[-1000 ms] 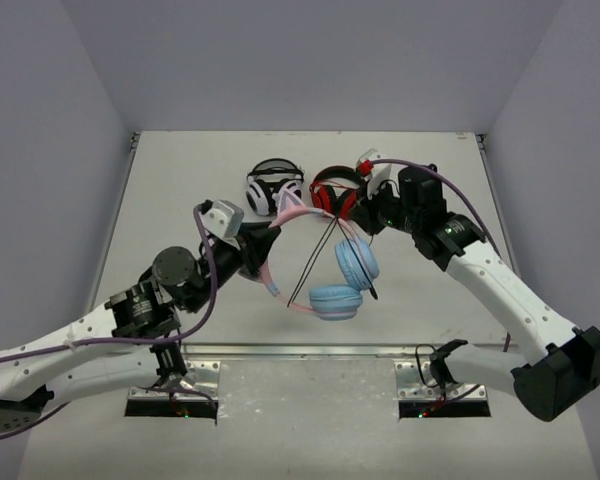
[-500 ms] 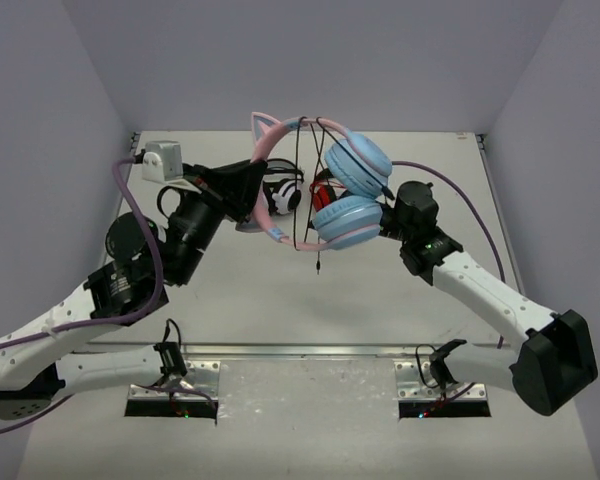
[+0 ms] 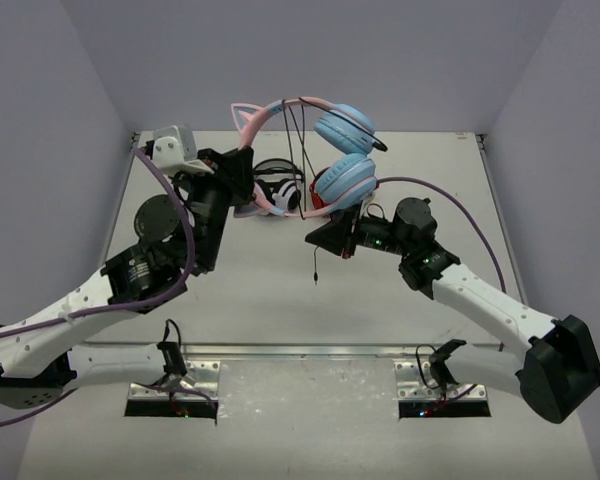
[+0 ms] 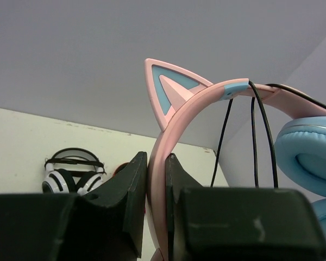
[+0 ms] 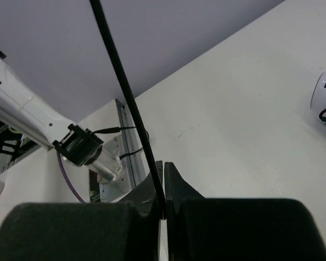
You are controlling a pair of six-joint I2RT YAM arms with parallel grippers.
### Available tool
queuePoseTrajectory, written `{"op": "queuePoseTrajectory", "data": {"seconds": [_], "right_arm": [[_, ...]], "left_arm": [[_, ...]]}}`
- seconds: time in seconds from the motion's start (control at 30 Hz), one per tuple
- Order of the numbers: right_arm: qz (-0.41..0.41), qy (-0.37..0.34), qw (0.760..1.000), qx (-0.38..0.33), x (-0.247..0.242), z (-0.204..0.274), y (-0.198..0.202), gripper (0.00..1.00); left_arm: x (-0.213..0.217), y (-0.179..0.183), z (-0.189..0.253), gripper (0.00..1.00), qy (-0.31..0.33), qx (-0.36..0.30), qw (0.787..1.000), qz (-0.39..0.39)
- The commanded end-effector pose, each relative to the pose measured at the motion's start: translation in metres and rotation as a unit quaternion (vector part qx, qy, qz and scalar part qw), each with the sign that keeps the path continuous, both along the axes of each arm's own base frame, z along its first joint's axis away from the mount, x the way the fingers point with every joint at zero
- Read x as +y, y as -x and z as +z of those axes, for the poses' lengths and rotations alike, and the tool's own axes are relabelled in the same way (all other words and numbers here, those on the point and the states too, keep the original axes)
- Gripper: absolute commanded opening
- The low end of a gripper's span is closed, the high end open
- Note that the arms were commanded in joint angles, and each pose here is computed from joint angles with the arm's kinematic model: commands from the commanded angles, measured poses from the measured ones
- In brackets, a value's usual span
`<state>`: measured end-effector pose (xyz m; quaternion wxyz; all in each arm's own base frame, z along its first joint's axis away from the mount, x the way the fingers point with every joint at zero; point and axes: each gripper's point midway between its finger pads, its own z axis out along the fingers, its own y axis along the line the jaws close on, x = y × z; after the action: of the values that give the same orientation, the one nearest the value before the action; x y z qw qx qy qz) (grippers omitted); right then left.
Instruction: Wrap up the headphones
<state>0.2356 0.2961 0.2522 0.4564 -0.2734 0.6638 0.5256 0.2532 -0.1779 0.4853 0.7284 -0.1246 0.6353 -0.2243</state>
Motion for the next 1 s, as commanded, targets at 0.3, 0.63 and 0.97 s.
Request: {"op": "queuePoseTrajectory", "data": {"seconds": [0.3,0.63,0.97], "right_arm": [[0.015,-0.030,0.999,-0.035,0.017,0.002,0.047,0.01],[-0.241,-0.001,0.971,0.005,-0.063,-0.036,-0.016,0.01],[-0.312,0.024,0.950,0.024,-0.102,-0.043,-0.045,0.01]], "left_arm": [[0.030,-0.013,0.051,0.00,0.096,-0.018,0.986,0.133],[0.047,-0.005,0.041,0.00,0.079,-0.011,0.987,0.140],[0.071,0.013,0.029,0.00,0.094,-0.006,0.989,0.118]]}}
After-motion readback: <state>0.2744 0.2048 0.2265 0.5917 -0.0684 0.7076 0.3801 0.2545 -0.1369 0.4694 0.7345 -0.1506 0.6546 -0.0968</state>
